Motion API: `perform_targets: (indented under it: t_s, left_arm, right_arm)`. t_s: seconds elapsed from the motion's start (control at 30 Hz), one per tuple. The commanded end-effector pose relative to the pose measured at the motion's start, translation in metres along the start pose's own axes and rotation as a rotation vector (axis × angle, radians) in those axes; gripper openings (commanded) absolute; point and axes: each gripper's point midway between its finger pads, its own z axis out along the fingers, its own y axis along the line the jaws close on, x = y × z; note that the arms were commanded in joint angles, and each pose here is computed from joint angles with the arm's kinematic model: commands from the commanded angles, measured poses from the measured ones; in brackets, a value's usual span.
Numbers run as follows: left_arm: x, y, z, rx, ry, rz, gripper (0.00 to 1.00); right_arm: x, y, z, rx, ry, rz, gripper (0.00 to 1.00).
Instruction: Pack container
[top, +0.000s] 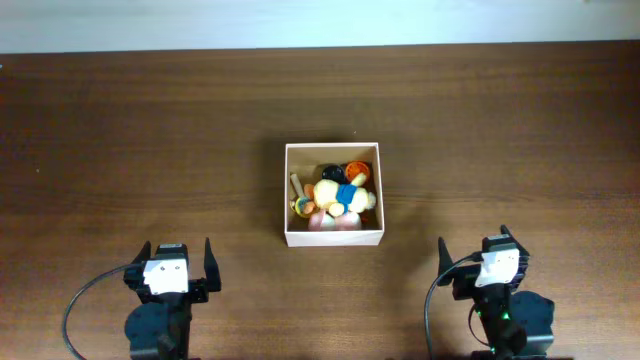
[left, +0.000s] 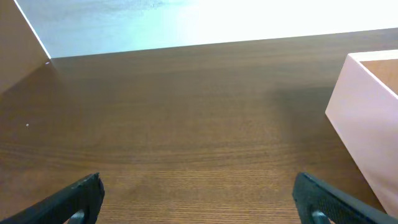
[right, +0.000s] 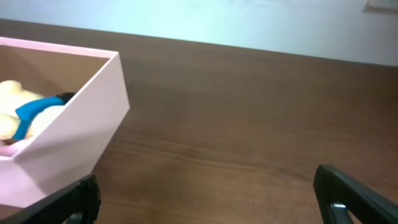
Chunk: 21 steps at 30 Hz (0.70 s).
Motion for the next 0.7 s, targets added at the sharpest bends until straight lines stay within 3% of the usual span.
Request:
perform_targets:
  t_s: [0.0,0.67]
  left_arm:
    - [0.001,0.0026,0.0,-0.013,-0.001,0.015,0.99]
    - [0.001,0.0026,0.0,-0.013,-0.001,0.015,0.99]
  right_arm:
    - [0.0019,-0.0089,0.0002,0.04,-0.002,-0.002,0.99]
    - [0.0026,-0.0166,-0.0004,0.069,0.0,0.013,0.99]
